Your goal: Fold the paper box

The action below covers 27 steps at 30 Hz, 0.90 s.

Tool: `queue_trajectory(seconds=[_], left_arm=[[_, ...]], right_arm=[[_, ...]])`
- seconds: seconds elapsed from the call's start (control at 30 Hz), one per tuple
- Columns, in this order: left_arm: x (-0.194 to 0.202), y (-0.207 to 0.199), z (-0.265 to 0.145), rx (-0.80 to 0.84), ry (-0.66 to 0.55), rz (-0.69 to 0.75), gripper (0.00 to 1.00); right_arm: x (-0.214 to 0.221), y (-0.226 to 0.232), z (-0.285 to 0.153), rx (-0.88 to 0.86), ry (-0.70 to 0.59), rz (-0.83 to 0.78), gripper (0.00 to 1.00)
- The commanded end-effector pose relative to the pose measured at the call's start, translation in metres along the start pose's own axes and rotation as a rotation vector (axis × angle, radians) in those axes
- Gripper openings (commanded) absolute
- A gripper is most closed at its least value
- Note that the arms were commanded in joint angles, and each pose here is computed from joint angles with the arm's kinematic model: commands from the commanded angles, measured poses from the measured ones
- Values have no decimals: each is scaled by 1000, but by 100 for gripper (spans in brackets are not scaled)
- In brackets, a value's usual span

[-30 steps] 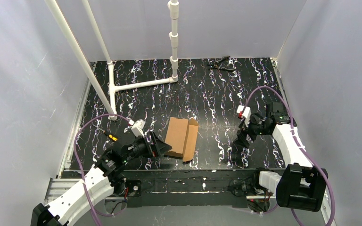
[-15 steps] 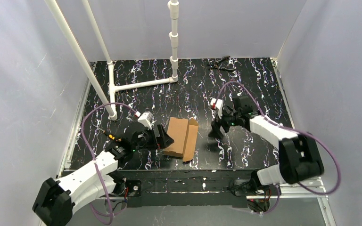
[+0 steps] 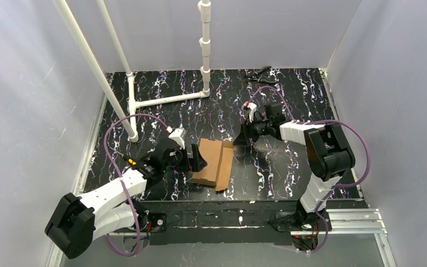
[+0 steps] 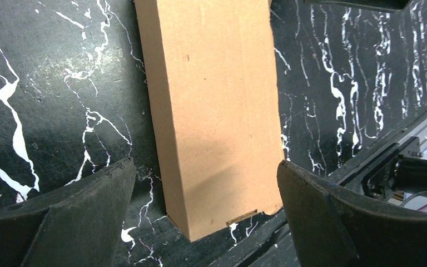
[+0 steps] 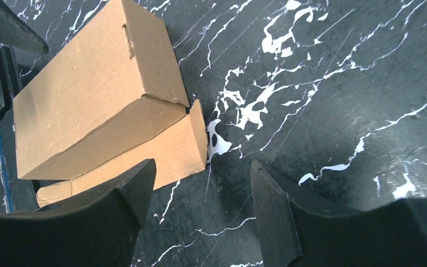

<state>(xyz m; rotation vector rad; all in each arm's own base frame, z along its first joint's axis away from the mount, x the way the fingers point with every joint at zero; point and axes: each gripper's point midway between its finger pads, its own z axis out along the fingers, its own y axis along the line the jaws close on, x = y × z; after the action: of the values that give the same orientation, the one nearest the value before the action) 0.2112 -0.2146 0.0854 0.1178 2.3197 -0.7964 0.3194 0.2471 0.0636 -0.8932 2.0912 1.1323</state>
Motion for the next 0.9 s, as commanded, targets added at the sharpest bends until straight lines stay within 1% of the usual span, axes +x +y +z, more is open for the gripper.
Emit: queue_trajectory(seconds=[0.0,0.1,0.33,0.6,0.73,0.87], left_arm=[[-9,3,4,-23,-13,37,98],[-8,7,7,-45,-11,25,98],[-1,9,11,-51,15,-5,88],[7,6,18,-28,48,-34,84],[8,6,18,-25,50,-39,83],[9,6,18,-24,55,-40,81]], right_arm=[[-7,5,4,-59,-14,-3,71],[-2,3,8,-70,0,8,70],[10,5,17,-127,36,24,65],[13,16,24,-179,57,-18,54],[13,17,27,-183,67,-41,46],[13,18,27,-183,67,-55,42]])
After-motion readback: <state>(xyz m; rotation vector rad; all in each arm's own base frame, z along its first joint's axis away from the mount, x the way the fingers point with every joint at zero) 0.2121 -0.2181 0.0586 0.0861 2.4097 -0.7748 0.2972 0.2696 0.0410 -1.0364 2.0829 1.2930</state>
